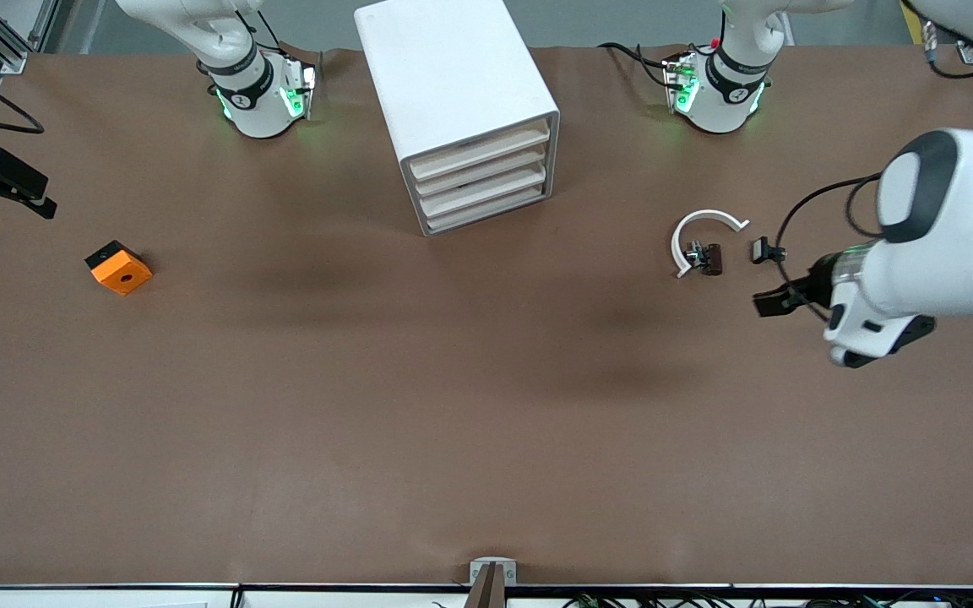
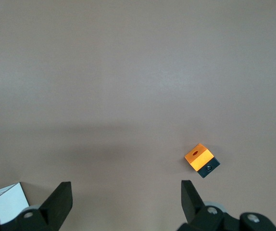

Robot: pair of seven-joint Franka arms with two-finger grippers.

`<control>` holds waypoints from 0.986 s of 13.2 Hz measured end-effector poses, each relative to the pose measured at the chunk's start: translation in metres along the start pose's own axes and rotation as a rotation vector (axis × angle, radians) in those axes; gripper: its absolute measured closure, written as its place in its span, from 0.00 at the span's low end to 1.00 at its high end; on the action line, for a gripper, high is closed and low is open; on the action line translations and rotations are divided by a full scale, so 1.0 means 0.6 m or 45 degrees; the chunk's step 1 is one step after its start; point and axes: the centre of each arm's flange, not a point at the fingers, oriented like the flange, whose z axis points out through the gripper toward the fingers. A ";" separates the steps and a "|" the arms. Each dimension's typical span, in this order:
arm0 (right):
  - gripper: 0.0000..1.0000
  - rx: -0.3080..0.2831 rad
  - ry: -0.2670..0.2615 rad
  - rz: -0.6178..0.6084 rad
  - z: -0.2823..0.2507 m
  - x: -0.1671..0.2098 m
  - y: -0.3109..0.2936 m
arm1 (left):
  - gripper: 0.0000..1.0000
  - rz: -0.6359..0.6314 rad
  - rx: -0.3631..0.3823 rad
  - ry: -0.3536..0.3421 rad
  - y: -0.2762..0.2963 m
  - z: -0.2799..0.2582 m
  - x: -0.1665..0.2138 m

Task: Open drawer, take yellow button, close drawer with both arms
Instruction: 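Hook the top drawer front with the left gripper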

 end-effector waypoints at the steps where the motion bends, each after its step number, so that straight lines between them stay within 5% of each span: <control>1: 0.00 0.000 0.000 0.000 0.000 0.000 0.000 | 0.00 -0.088 0.019 -0.017 0.034 0.022 -0.010; 5: 0.00 0.000 0.000 0.001 0.000 0.000 0.000 | 0.00 -0.413 0.139 -0.121 0.199 0.149 -0.115; 8: 0.00 0.000 0.000 0.001 0.000 0.000 0.001 | 0.00 -0.749 0.169 -0.349 0.254 0.214 -0.159; 13: 0.00 -0.001 0.000 0.002 0.000 0.000 0.001 | 0.00 -1.200 0.453 -0.601 0.329 0.307 -0.277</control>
